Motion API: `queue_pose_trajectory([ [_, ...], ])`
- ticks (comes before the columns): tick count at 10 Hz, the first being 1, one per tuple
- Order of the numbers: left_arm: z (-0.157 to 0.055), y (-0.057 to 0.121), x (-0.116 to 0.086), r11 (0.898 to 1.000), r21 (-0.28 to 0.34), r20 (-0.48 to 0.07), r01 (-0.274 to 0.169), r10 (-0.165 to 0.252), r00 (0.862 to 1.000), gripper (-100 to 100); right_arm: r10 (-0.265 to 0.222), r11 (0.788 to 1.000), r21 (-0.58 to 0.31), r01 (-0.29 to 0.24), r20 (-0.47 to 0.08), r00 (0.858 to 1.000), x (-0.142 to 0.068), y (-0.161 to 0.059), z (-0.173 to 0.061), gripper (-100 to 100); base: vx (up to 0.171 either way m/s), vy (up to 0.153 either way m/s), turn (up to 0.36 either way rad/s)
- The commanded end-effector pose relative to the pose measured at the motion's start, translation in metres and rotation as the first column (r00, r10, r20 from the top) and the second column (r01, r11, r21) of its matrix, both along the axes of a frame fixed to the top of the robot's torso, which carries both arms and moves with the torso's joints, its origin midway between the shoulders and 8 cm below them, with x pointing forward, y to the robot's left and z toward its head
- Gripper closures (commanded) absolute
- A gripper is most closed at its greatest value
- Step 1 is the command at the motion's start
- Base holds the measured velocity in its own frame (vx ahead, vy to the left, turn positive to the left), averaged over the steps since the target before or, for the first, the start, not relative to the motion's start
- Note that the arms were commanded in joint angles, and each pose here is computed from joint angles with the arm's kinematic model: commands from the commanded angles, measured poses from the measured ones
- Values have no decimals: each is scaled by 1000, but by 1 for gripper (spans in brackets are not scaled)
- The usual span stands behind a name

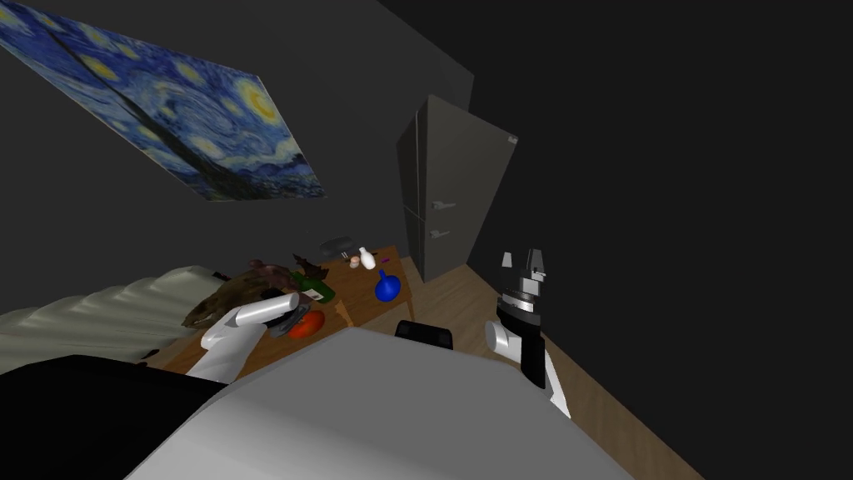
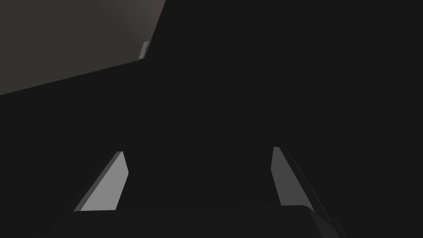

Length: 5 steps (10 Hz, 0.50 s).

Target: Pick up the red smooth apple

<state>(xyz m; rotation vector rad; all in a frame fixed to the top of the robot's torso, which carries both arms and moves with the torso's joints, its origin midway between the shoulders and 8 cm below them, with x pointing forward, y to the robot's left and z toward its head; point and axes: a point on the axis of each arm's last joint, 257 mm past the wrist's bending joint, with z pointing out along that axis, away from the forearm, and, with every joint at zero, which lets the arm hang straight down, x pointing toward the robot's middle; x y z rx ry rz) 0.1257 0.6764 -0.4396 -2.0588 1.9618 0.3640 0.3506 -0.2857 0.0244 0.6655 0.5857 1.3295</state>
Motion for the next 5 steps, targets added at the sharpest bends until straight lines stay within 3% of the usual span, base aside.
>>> queue_pose_trajectory([
  [1,4,1,1,1000,-3,-1,13,-13,1000,100,0,1000,0,0,0,1000,0,0,0,0,77,-38,102],
  [4,9,3,2,1000,-3,1,24,-24,1000,100,0,1000,0,0,0,1000,0,0,0,0,49,-41,57],
  [5,9,3,2,1000,-4,-1,27,-27,1000,0,0,1000,0,0,0,1000,0,0,0,0,5,-5,-3],
])
